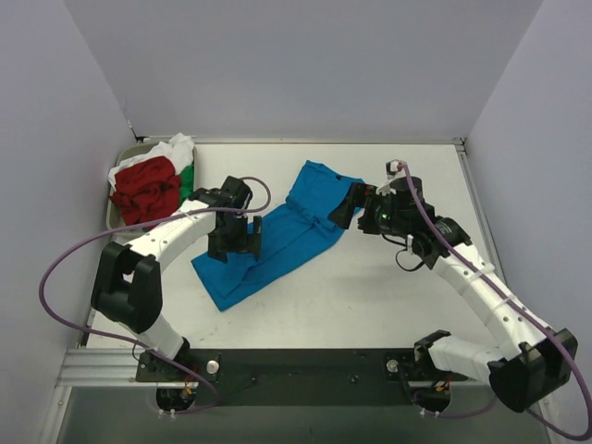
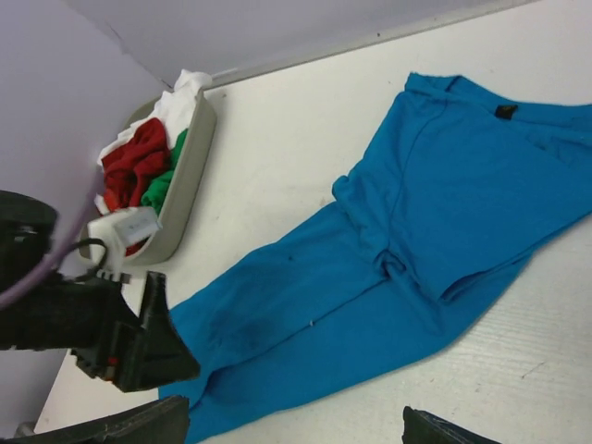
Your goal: Fold and stack the t-shirts
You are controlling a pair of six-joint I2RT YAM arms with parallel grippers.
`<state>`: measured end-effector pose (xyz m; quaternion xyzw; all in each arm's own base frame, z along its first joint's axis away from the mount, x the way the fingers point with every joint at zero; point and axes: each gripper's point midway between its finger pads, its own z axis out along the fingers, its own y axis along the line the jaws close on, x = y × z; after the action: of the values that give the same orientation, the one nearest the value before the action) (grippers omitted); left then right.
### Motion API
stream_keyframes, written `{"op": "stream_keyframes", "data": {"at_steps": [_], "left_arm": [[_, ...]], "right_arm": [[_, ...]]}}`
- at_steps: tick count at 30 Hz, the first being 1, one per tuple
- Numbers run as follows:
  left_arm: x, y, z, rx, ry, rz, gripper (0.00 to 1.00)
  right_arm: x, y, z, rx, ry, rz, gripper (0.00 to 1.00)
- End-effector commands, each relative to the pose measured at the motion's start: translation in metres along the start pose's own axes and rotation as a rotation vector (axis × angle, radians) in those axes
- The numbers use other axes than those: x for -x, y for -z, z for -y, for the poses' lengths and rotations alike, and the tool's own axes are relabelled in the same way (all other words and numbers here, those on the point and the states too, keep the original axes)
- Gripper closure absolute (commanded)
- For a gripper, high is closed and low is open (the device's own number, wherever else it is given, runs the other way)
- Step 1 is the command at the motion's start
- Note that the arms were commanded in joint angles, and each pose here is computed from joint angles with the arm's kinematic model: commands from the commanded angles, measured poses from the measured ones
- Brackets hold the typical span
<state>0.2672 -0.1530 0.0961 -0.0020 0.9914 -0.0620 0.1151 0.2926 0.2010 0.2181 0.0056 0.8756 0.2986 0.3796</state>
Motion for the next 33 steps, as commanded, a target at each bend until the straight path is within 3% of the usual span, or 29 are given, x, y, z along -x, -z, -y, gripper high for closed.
{"op": "stream_keyframes", "data": {"at_steps": [1, 15, 24, 29, 33], "left_arm": [[-0.010, -0.017, 0.009, -0.058, 0.064, -0.057, 0.03], [-0.051, -0.063, -0.008, 0.008, 0.146, -0.188, 0.03], [-0.088, -0.084, -0.004, -0.052, 0.187, -0.294, 0.03], [-0.135, -0.097, 0.017, -0.091, 0.164, -0.357, 0.03], [-0.170, -0.105, 0.063, -0.151, 0.146, -0.381, 0.03]], "right_arm": [[0.010, 0.028, -0.001, -0.022, 0.057, 0.076, 0.00], [-0.007, 0.050, 0.008, -0.025, 0.072, 0.092, 0.00], [-0.015, 0.053, 0.015, -0.038, 0.075, 0.092, 0.00], [-0.017, 0.054, 0.020, -0.055, 0.080, 0.092, 0.00], [-0.016, 0.055, 0.022, -0.068, 0.086, 0.092, 0.00]]}}
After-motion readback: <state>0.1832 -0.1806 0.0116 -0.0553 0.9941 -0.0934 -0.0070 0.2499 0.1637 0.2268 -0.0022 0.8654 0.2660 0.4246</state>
